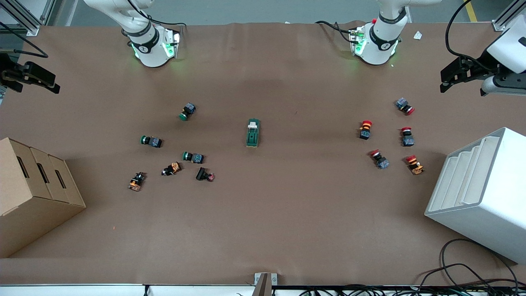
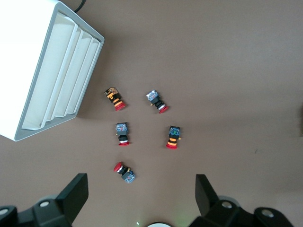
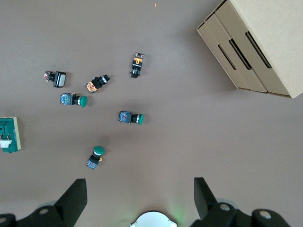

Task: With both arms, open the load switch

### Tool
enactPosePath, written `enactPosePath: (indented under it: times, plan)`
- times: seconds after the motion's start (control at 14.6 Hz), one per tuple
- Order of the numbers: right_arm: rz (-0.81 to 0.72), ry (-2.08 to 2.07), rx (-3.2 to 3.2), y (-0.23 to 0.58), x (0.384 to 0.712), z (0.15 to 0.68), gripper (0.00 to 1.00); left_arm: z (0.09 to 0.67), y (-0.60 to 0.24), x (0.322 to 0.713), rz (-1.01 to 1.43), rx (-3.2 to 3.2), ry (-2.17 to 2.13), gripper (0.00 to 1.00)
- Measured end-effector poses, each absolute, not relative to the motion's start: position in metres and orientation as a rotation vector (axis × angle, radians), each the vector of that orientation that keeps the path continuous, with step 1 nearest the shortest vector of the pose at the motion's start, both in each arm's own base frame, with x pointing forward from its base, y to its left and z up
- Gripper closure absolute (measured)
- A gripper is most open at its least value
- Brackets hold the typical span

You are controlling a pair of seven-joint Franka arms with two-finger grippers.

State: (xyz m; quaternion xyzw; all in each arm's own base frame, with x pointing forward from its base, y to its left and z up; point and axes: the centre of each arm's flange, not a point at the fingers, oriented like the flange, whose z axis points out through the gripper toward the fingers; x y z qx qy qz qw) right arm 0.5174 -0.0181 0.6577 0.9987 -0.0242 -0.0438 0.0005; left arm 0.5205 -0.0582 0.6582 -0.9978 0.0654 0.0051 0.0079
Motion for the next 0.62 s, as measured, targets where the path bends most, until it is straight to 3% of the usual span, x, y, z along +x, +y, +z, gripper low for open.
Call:
enactPosePath:
  times: [0.62]
  plan:
    - [-0.122,-0.079,3.140,-0.0180,0.5121,0.6647,0.00,0.6678,-0.0565,0.5206,-0.018,-3.120,0.198,0.00]
